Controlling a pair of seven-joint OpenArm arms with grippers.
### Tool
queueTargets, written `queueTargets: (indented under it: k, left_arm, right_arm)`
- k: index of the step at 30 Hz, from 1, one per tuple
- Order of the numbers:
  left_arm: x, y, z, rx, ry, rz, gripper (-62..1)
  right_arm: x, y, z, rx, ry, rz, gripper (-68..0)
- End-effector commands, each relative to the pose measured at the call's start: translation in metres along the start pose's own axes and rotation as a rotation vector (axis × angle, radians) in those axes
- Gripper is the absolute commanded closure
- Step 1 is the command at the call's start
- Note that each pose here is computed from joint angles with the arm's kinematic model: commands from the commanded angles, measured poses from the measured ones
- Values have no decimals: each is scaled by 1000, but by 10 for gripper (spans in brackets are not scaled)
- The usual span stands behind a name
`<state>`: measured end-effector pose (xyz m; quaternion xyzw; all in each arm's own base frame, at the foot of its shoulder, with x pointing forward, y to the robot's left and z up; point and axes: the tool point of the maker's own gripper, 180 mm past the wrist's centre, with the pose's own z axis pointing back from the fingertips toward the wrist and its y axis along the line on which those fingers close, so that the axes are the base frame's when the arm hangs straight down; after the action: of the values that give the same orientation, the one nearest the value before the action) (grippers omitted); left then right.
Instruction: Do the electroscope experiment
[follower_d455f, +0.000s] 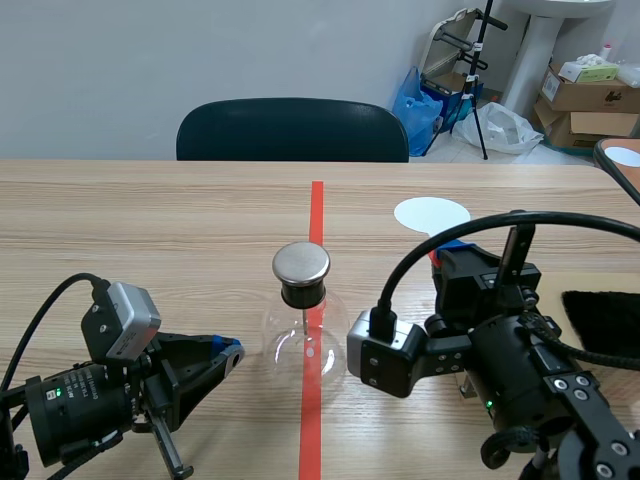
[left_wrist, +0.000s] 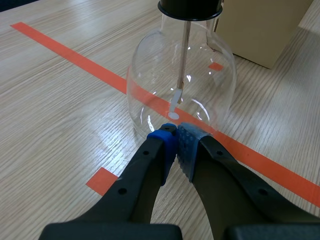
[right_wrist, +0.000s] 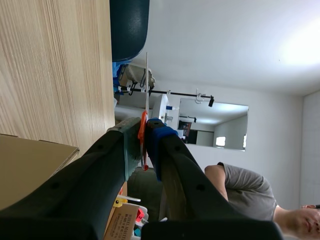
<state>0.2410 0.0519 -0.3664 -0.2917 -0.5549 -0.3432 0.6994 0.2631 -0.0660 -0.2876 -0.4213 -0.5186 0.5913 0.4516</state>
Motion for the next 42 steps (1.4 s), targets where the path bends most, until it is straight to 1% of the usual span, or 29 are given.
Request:
queueTargets:
  k: [1,36,38,42]
  left_arm:
    - [11,1,-3,2,-41,0,-36]
    - [12,1,-3,2,-42,0,-36]
    - [12,1,-3,2,-42,0,-36]
    - [12,1,-3,2,-42,0,-36]
  right_arm:
    - [-4,-8,-3,-32,5,11,-13]
    - [-4,-8,-3,-32,5,11,-13]
    - [-4,-10,-3,-46,5,4,-13]
    - [-5,-21,-2,-104,11,-22,-13]
